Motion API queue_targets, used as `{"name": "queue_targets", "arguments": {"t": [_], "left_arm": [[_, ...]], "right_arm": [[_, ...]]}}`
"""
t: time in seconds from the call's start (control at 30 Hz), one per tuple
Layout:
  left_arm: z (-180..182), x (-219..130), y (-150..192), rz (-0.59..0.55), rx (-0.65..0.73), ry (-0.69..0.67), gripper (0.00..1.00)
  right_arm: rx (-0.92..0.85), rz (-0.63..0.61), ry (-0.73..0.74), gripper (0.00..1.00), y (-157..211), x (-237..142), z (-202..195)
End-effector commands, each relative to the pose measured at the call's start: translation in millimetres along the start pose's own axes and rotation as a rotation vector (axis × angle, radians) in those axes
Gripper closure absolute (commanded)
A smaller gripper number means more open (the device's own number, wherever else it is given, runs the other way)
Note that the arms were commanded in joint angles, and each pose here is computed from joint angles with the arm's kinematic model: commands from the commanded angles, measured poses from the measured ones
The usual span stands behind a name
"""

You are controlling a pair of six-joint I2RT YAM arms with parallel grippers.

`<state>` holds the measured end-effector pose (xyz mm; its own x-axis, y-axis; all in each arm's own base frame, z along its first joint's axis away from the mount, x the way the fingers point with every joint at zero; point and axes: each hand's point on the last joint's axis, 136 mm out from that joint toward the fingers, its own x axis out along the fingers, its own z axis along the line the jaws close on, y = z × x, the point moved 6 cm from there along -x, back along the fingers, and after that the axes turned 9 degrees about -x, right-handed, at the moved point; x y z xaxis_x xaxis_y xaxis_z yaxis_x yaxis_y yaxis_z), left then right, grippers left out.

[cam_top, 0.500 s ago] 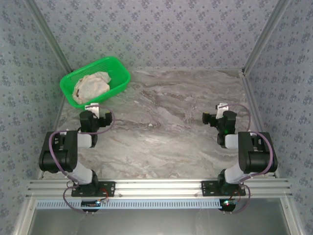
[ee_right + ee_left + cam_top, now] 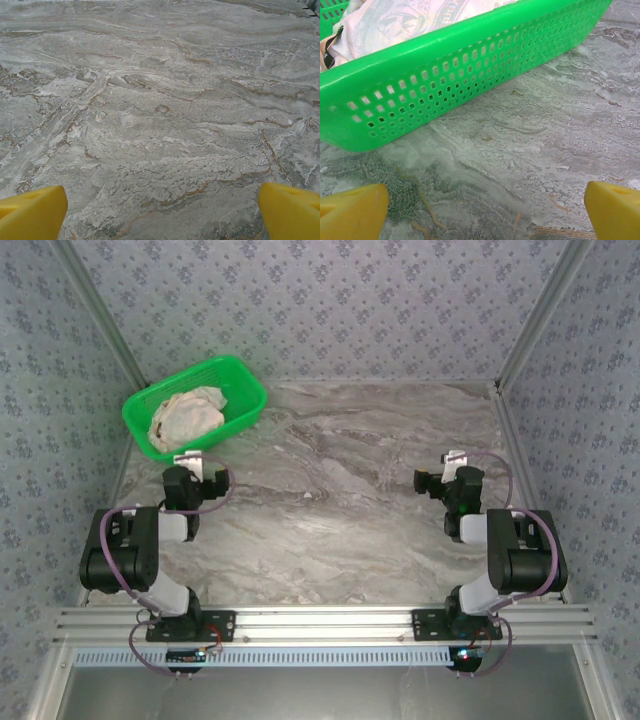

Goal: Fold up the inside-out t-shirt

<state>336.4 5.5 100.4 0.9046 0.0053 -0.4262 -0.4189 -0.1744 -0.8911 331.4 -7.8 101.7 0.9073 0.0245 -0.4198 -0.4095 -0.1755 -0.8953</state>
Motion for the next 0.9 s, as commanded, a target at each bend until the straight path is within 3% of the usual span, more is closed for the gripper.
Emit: {"name": "queue_targets", "arguments": {"t": [0.0, 0.57, 0.7, 0.8, 0.87], "left_arm": [[1, 1, -13, -0.043, -0.012, 0.000, 0.00], [-7, -4, -19, -0.053, 0.015, 0.031, 0.00], [-41, -59, -56, -0.073, 0.089, 0.015, 0.00], [-44, -105, -96, -0.105, -0.090, -0.083, 0.00], [-45, -120, -121, -0.102, -0.204, -0.065, 0.00]], "right_arm": [[-0.005, -0.014, 0.014, 0.00, -7, 2, -3], [0.013, -0.010, 0.061, 0.00, -9, 1, -9], [0.081, 0.041, 0.171, 0.00, -32, -23, -25], [0.235, 0.136, 0.311, 0.00, -50, -55, -43], [0.424, 0.176, 0.373, 0.00, -56, -74, -49]]}}
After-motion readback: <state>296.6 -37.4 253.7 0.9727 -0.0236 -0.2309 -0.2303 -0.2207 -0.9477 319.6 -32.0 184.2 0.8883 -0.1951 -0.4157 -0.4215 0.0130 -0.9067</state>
